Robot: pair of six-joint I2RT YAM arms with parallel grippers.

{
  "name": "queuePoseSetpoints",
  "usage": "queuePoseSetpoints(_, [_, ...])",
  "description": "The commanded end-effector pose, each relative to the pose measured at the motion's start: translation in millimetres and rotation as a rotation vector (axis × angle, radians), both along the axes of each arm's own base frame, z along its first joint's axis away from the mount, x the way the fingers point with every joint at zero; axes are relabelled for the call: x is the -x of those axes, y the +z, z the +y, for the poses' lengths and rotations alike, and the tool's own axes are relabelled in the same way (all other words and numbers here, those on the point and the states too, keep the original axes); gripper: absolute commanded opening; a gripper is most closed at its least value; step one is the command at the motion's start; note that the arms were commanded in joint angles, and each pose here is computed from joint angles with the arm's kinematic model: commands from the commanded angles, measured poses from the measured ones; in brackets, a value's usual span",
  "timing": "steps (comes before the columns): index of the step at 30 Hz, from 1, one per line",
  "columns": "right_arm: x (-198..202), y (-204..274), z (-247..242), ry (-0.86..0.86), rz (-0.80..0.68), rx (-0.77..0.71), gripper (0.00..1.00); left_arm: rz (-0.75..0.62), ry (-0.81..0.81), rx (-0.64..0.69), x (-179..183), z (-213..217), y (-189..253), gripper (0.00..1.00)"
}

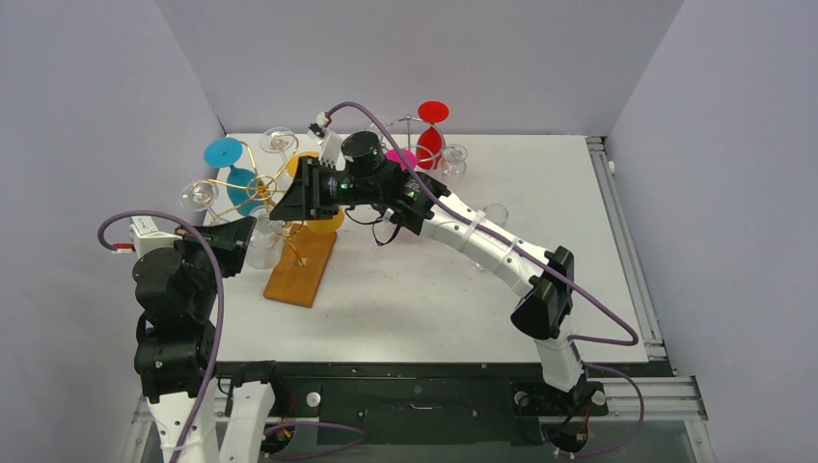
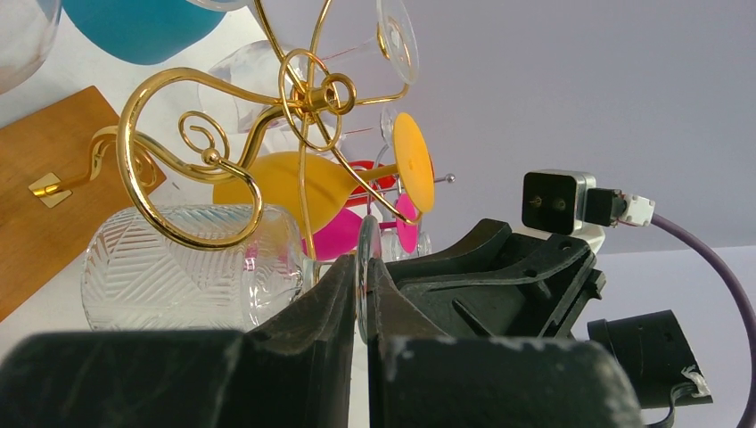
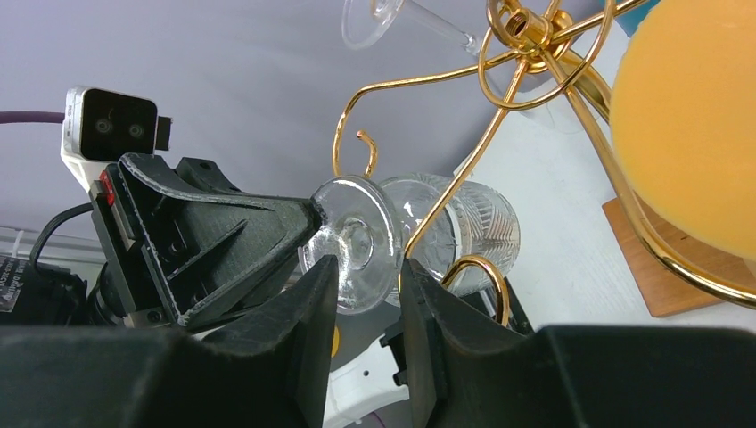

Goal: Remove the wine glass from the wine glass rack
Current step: Place the wine glass at the center of the board.

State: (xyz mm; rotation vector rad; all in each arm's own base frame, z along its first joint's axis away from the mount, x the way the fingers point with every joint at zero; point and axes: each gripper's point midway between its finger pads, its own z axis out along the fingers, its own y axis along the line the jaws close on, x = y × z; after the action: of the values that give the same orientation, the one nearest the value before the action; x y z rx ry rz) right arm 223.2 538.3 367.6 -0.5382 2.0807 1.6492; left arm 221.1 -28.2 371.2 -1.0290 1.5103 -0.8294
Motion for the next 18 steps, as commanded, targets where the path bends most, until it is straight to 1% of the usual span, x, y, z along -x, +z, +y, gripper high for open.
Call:
queuePoseSetpoints(1, [10.0,14.4,5.9,0.045,-0.011,-0.066,0.27,-0.118,-0.024,0.011,1.8,-5.1,30.2,0.0])
queuePoseSetpoints(9, [17.7,13.5,7.4,0.08,-0.002,-0.075,0.19,-0.101,-0.029,0.016,6.8,-6.8,24.6,0.0])
queuePoseSetpoints(14, [22.2,15.1,7.5,0.094,0.006,-0.085,0.1,-0.083,-0.025,0.021,11.8,-7.0,20.3,0.0])
queuePoseSetpoints(18, [26.7,15.8,8.6,0.106,0.01,-0.09,0.07,-0.06,-0.02,0.024,16.3,-6.7,14.7,0.0])
